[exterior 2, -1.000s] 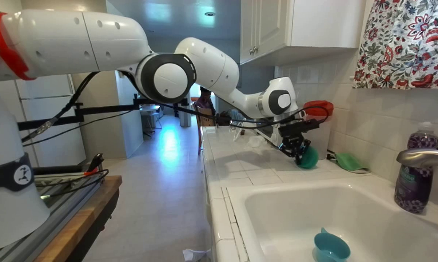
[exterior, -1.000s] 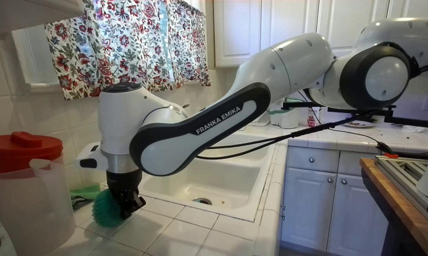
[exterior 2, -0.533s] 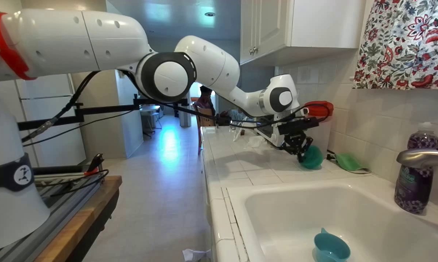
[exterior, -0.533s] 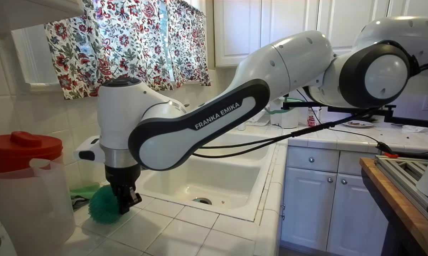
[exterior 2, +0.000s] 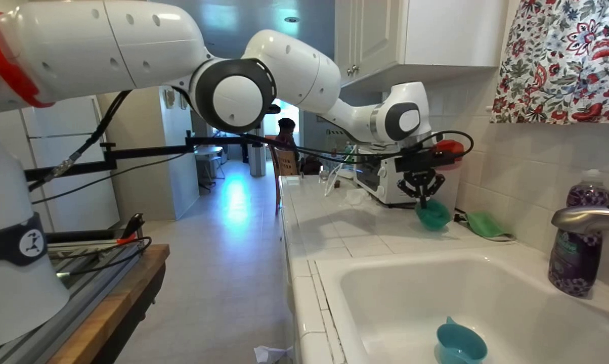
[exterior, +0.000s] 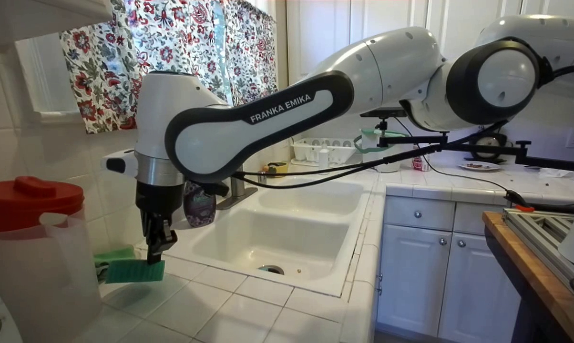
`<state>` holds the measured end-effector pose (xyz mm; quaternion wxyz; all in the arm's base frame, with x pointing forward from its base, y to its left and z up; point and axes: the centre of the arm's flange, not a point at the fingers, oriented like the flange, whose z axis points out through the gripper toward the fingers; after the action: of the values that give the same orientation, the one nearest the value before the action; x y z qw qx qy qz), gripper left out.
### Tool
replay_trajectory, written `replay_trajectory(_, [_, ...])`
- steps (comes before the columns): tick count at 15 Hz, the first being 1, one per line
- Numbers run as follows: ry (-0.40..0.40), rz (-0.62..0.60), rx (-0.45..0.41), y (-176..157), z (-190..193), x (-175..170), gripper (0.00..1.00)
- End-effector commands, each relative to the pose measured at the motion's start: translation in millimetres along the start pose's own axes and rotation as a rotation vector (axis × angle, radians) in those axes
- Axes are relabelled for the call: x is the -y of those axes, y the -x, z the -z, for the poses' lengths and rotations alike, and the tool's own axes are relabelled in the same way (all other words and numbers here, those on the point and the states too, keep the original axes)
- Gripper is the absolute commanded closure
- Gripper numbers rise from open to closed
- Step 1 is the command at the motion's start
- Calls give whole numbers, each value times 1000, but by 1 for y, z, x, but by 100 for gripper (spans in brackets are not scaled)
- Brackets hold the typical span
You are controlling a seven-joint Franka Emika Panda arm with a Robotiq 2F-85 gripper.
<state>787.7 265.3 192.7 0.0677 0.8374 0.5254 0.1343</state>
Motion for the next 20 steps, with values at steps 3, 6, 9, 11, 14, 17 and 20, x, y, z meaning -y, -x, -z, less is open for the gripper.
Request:
replay_trajectory(3, [-151,-127,-58,41,-2,21,99])
replay_trajectory(6, [-178,-159,-45,44,-10,23,99])
replay_trajectory(9, [-188,-218,35,44,-14,29,99])
replay_trajectory(11, [-204,-246,53,44,-17,33,99])
replay_trajectory(14, [-211,-254,54,43,-18,34,99])
replay_trajectory(17, [-222,-251,66,42,-13,36,99])
replay_trajectory(20, [-217,-275,99,32,-3,48,99])
